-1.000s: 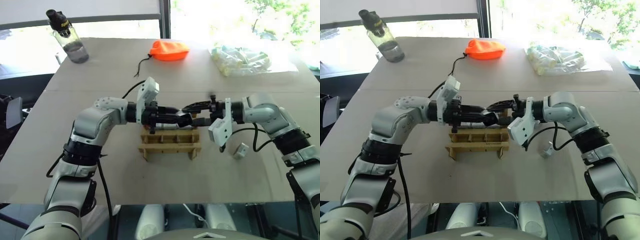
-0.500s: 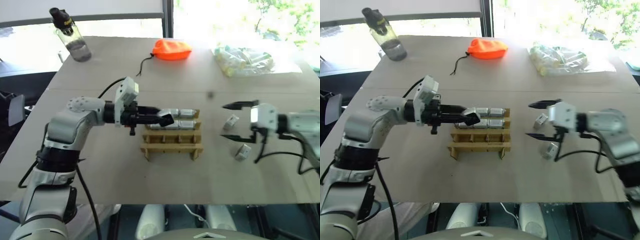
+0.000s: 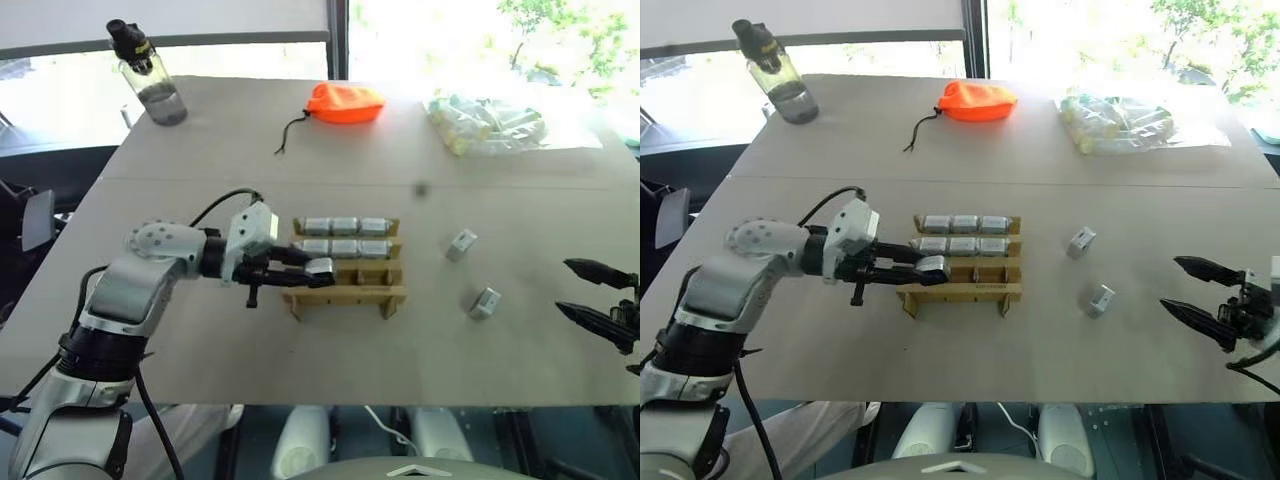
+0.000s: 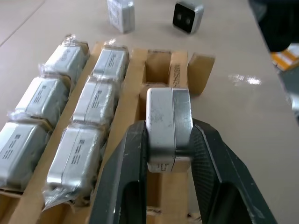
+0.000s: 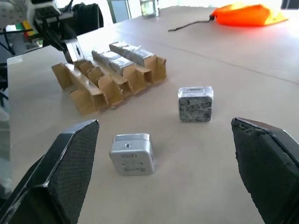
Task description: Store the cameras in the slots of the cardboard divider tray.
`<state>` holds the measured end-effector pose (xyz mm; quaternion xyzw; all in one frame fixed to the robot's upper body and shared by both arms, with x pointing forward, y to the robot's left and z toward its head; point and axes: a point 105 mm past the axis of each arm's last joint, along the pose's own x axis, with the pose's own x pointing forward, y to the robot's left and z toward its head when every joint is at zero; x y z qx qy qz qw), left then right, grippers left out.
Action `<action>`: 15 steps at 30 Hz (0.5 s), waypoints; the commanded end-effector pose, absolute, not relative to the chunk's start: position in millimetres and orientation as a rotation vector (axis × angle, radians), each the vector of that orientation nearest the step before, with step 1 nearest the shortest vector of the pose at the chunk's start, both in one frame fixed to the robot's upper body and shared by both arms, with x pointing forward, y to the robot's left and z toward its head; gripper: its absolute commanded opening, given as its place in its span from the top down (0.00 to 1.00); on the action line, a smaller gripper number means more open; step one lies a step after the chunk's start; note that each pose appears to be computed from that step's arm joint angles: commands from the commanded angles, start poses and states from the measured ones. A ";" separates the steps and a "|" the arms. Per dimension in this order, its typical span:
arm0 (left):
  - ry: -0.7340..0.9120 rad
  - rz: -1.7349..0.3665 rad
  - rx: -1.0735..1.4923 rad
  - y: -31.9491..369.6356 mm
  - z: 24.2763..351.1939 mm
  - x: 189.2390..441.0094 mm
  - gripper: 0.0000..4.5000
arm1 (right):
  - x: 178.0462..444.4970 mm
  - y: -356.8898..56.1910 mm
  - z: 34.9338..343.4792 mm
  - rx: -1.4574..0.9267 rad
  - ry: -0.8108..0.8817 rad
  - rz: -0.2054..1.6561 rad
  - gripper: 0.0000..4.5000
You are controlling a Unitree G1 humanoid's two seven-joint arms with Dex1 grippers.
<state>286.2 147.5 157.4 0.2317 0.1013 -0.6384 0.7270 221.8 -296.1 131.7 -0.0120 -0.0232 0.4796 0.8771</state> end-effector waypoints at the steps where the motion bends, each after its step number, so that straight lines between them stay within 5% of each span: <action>1: 0.198 -1.396 0.615 151.6 161.0 292.9 0.84 | 213.1 -298.4 134.3 -0.099 -0.021 1.072 0.00; 15: 0.234 -1.380 0.714 169.6 148.8 298.8 0.84 | 217.1 -291.5 138.8 -0.125 -0.011 1.129 0.00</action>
